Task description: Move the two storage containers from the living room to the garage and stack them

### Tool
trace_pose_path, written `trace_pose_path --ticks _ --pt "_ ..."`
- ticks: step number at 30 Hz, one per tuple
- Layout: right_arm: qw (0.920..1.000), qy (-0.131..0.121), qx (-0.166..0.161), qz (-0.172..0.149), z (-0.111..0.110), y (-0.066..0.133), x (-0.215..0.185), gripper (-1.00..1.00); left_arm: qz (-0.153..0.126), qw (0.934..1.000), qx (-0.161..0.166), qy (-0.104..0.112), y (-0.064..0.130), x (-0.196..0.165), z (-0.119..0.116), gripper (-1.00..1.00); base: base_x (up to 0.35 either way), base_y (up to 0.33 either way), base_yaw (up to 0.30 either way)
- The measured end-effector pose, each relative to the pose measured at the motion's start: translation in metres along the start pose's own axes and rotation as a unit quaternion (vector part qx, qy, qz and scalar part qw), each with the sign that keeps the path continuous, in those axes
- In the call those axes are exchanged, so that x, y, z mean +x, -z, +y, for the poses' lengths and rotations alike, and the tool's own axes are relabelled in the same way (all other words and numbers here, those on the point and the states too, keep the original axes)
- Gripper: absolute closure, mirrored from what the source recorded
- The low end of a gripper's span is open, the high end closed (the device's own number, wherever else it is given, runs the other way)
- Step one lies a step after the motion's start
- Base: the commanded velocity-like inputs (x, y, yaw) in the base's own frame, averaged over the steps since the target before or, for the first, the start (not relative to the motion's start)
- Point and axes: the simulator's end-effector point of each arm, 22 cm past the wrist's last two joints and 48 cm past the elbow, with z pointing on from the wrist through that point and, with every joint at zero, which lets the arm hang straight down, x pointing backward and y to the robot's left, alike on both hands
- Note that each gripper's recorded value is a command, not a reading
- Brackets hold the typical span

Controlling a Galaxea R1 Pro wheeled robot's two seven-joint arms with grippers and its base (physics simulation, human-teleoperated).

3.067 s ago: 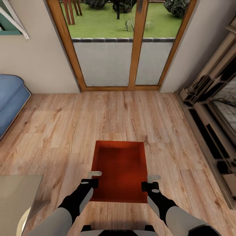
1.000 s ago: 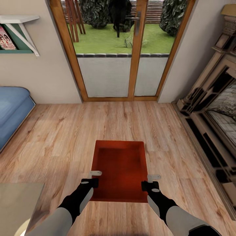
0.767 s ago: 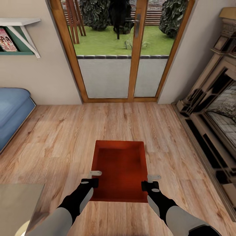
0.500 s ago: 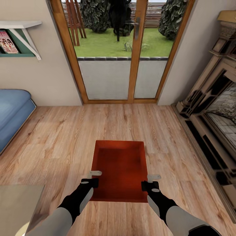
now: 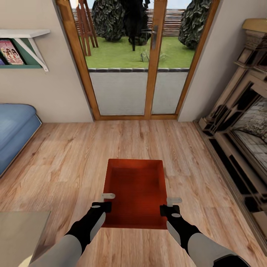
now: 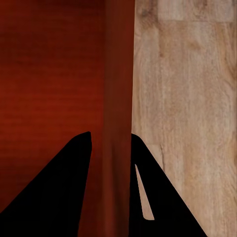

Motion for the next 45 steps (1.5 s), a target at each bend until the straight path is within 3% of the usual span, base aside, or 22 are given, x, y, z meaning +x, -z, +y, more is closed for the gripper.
trace_pose_path --ticks 45 --pt "0.9994 -0.004 0.001 -0.035 -0.003 0.018 -0.038 1.0 -0.036 0.9994 0.0 0.002 0.023 -0.035 0.001 1.0 0.0 0.0 0.0"
